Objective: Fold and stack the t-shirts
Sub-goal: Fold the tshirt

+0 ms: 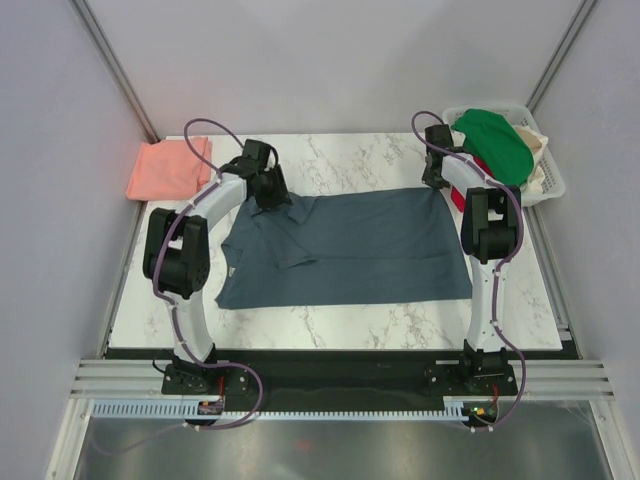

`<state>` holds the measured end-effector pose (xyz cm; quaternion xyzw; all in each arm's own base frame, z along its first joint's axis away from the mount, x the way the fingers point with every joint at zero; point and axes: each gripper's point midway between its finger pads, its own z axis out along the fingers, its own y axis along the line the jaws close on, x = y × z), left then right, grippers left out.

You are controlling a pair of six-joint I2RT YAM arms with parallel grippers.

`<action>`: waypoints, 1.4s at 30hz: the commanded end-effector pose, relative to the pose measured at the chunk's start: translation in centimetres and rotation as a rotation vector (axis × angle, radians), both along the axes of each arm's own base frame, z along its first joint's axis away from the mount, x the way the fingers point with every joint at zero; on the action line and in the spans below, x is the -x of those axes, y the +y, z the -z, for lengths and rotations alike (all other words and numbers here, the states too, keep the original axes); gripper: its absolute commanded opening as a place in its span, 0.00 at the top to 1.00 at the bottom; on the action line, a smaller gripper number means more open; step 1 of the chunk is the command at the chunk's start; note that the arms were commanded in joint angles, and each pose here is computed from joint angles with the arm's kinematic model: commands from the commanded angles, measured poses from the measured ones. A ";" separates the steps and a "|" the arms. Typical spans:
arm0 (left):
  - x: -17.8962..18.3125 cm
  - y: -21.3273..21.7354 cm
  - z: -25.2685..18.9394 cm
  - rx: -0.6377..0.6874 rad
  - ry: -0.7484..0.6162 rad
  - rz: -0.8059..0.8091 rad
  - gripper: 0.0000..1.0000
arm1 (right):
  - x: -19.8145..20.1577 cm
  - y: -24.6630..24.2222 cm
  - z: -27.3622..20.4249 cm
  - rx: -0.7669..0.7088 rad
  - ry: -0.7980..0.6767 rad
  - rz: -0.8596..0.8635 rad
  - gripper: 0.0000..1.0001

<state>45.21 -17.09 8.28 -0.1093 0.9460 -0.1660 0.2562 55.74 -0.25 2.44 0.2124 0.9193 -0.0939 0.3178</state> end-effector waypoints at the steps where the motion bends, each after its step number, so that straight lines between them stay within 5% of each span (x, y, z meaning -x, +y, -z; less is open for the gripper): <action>1: -0.1 5.1 -2.0 -0.050 -0.072 -0.152 0.48 | 1.1 -0.3 2.0 -0.005 0.053 0.000 0.98; 13: -0.4 11.4 1.9 -0.014 -0.039 -0.317 0.54 | 1.0 0.4 1.6 -0.045 0.038 -0.015 1.00; 28: -4.4 10.2 4.2 0.044 -0.057 -0.306 0.58 | 1.0 0.8 1.6 -0.067 0.025 -0.031 1.00; 33: -5.4 10.3 3.6 0.043 -0.093 -0.309 0.69 | 1.1 1.0 2.0 -0.070 0.031 -0.033 1.00; 38: -6.2 9.9 3.1 0.058 -0.106 -0.293 0.97 | 1.1 0.9 2.4 -0.071 0.036 -0.030 1.00; 42: -6.5 9.9 1.3 0.061 -0.143 -0.286 0.98 | 1.1 0.7 2.1 -0.064 0.031 -0.025 1.00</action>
